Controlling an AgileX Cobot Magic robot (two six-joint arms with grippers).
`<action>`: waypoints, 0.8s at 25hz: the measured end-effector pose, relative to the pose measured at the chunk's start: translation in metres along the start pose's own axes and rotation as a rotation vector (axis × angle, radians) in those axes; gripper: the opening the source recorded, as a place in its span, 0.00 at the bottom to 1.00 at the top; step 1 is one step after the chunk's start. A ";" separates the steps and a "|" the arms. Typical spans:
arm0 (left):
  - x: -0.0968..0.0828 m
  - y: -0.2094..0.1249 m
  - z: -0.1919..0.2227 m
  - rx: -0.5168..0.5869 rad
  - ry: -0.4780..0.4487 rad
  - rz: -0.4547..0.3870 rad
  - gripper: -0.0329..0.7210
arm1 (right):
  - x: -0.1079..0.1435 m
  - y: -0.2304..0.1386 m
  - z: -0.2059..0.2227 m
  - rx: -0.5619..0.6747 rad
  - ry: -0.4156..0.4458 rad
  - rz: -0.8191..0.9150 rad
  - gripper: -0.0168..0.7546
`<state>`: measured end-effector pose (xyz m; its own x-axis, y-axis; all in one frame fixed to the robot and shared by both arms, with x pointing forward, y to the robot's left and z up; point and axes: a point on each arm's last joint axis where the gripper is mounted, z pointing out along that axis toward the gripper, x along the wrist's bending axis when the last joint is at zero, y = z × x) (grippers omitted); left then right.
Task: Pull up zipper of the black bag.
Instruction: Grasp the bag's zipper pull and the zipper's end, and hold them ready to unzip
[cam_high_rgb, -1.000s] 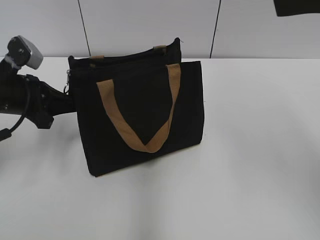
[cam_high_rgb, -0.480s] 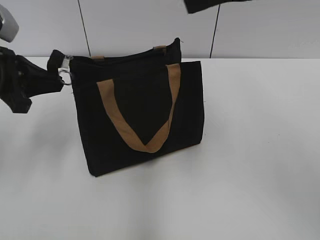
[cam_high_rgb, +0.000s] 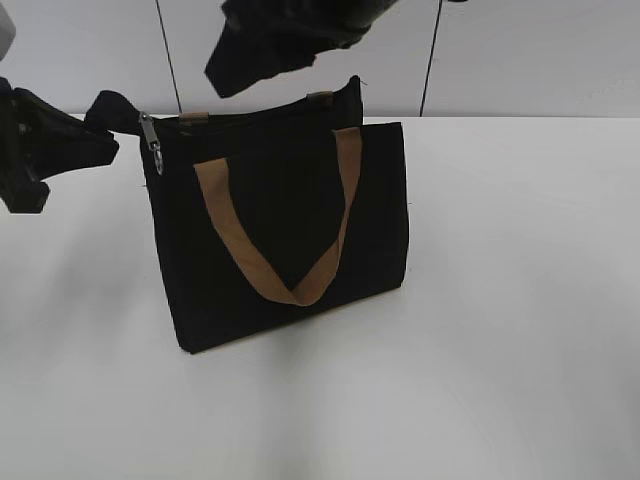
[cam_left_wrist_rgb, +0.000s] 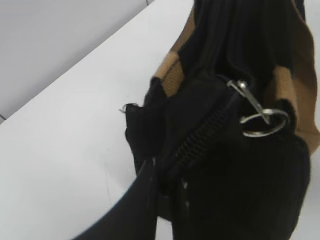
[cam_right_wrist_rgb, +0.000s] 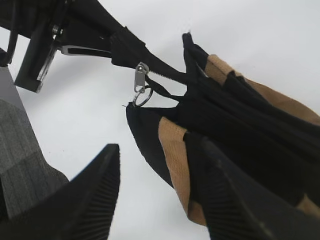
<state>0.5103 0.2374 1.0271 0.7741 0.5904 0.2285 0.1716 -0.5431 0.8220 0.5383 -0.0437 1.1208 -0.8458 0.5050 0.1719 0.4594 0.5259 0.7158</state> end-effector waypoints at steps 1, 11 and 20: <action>0.000 0.000 0.000 0.001 0.004 0.001 0.08 | 0.001 0.000 0.006 0.008 0.007 -0.006 0.51; 0.006 -0.002 -0.001 0.026 0.069 -0.054 0.08 | 0.017 -0.005 0.059 0.030 0.071 0.023 0.46; 0.006 -0.002 -0.001 0.026 0.070 -0.055 0.08 | 0.013 -0.011 0.083 0.033 0.078 0.070 0.37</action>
<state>0.5137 0.2426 1.0276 0.7189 0.6595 0.2196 0.2292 -0.5232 0.8208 0.5450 0.0142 1.0589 -0.8296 0.4866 0.2738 0.5253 0.5140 0.6781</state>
